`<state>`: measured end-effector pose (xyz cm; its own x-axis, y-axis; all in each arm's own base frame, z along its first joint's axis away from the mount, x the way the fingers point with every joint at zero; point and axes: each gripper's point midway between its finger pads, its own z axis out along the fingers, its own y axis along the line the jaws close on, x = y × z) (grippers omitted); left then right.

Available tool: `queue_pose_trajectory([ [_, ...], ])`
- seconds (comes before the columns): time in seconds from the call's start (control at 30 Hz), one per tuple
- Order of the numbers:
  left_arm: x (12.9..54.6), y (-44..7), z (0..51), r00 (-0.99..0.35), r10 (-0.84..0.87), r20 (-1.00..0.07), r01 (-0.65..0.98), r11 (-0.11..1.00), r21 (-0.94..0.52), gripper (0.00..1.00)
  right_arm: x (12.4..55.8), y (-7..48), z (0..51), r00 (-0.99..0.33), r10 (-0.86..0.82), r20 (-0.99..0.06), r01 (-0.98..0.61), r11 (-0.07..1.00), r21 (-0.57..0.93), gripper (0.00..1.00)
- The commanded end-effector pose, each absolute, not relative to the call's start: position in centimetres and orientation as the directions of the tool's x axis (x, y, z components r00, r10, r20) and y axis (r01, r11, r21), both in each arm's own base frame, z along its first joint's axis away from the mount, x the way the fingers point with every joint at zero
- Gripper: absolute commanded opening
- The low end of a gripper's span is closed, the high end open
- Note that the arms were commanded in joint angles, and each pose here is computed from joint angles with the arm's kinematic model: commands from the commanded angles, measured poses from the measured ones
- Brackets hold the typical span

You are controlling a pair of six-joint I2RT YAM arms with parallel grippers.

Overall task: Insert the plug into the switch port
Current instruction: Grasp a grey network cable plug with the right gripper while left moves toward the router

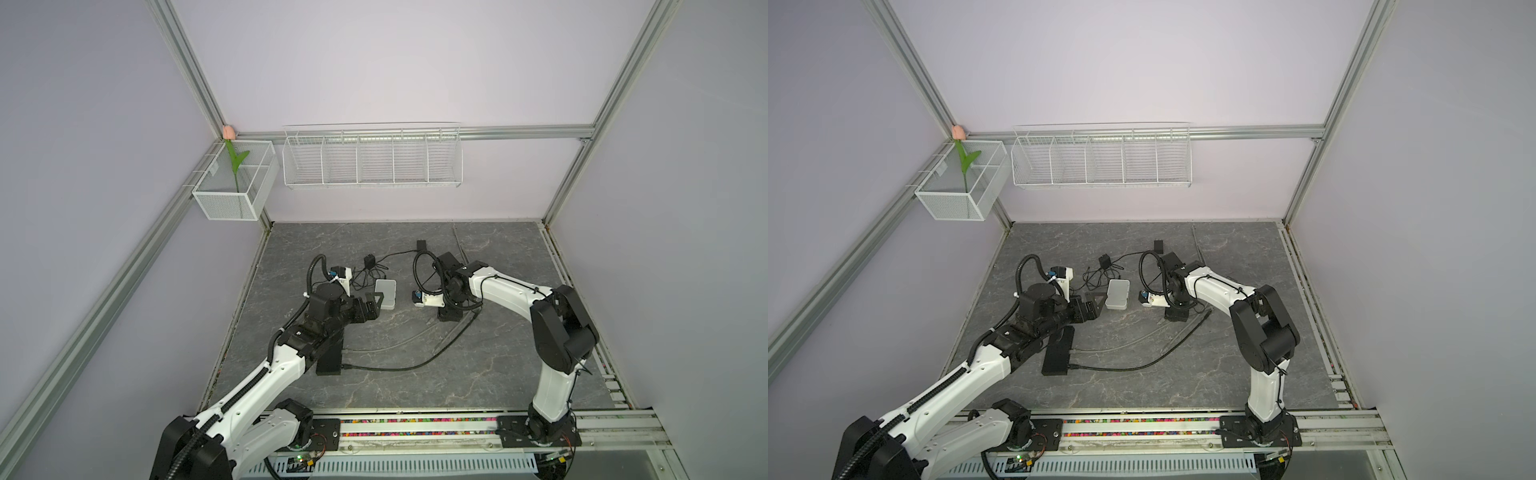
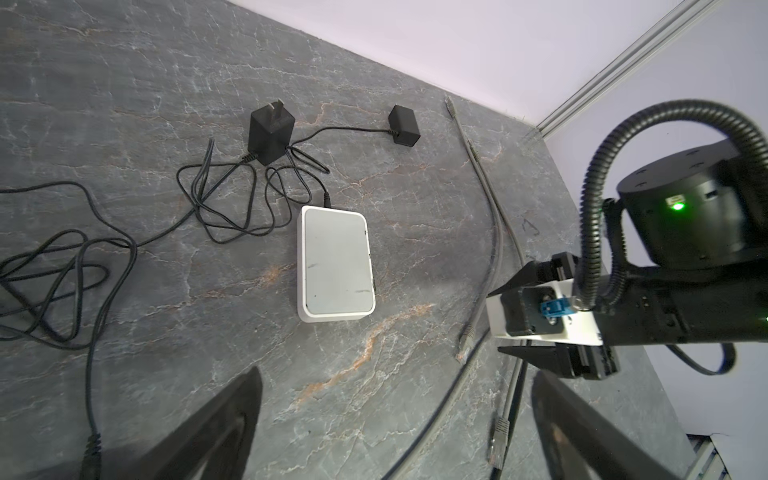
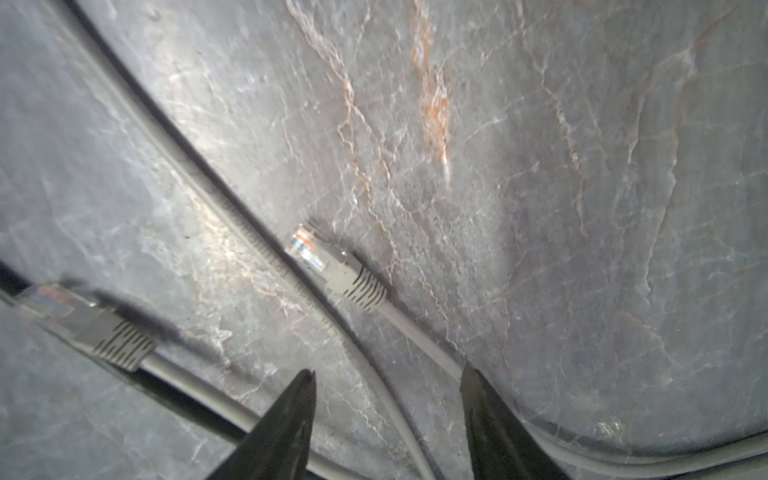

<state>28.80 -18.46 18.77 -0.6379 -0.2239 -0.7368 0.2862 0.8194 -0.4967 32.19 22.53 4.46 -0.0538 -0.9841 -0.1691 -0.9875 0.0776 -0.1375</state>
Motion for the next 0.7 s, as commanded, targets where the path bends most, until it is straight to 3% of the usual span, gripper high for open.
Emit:
queue_pose_trajectory([
  [0.0,28.2,-17.5,19.4,-0.625,-0.251,-0.74,0.263,0.825,-0.501,1.0,32.8,23.0,3.4,-0.01,-0.989,-0.149,-0.985,0.035,-0.166,0.59],
  [0.33,27.1,-14.8,20.7,-0.553,-0.317,-0.771,0.2,0.847,-0.492,1.0,32.9,23.7,1.7,0.012,-0.993,-0.118,-0.988,0.006,-0.152,0.57],
  [0.67,26.5,-14.5,22.3,-0.523,-0.332,-0.785,0.223,0.836,-0.501,1.0,30.7,24.9,0.1,-0.005,-0.993,-0.12,-1.0,0.005,-0.004,0.48],
])
